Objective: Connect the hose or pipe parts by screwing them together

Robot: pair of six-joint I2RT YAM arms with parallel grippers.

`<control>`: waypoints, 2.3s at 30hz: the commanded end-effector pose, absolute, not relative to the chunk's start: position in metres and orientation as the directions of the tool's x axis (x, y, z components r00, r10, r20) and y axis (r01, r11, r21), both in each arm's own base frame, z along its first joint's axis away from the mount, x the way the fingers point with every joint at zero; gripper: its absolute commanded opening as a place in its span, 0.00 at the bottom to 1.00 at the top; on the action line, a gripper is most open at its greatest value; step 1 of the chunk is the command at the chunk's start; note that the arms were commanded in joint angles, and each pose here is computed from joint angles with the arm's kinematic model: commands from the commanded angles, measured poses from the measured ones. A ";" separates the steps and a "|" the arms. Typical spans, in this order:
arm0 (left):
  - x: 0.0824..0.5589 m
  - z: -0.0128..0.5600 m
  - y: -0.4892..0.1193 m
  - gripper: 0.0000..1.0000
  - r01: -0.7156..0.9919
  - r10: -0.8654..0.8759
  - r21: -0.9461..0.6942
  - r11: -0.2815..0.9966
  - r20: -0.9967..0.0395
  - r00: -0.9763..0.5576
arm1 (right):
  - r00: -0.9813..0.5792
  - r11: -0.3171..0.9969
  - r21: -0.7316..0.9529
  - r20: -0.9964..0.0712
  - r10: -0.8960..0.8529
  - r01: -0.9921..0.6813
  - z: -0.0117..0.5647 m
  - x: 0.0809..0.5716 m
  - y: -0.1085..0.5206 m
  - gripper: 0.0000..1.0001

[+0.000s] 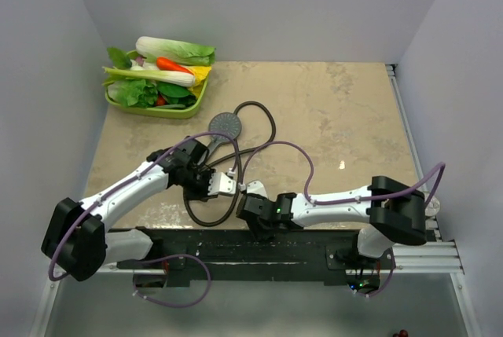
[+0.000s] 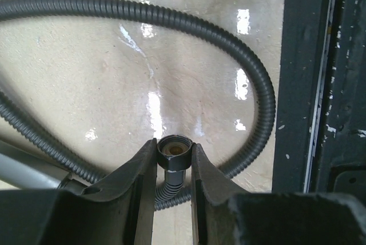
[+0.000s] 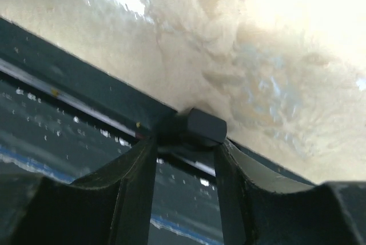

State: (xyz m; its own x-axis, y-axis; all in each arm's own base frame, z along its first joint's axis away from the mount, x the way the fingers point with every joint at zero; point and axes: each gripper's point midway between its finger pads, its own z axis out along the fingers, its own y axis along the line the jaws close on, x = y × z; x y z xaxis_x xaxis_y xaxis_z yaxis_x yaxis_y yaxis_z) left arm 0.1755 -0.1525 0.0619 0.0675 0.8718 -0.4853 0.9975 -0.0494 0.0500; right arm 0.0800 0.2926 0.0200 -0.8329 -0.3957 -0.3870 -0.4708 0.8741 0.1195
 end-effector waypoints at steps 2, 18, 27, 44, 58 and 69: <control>0.200 0.063 -0.166 0.00 0.997 0.857 0.079 0.011 -0.514 0.032 | -0.821 0.877 0.143 -0.445 -0.357 -0.459 0.020 0.088 0.320 0.43; 0.235 0.061 -0.209 0.00 0.992 0.797 0.007 0.122 -0.596 -0.094 | -0.789 0.962 0.103 -0.597 -0.145 -0.255 0.081 0.137 0.288 0.00; 0.239 0.038 -0.262 0.22 0.998 0.811 0.002 0.059 -0.583 -0.047 | -0.802 0.905 0.426 -0.539 0.258 0.005 0.084 0.171 0.244 0.00; 0.244 0.080 -0.256 0.99 0.996 0.771 0.030 0.084 -0.635 -0.046 | -0.796 0.945 0.327 -0.578 0.181 -0.022 0.141 0.211 0.232 0.43; 0.231 0.055 -0.217 0.99 0.999 0.815 0.054 -0.003 -0.579 0.034 | -0.882 0.998 -0.038 -0.466 -0.066 -0.055 0.089 0.231 0.195 0.68; 0.220 0.048 -0.191 0.99 0.985 0.848 0.123 -0.119 -0.504 0.166 | -0.895 0.990 -0.143 -0.441 -0.067 -0.004 0.050 0.260 0.184 0.59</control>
State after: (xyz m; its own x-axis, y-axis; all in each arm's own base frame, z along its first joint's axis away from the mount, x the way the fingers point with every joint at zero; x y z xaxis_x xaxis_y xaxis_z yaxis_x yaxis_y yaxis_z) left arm 0.2209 -0.1982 0.0414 0.0669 0.8540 -0.5159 0.9974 -0.0430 0.0580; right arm 0.2381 0.1886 0.0528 -0.9094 -0.0600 -0.4116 -0.0151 0.9936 -0.1116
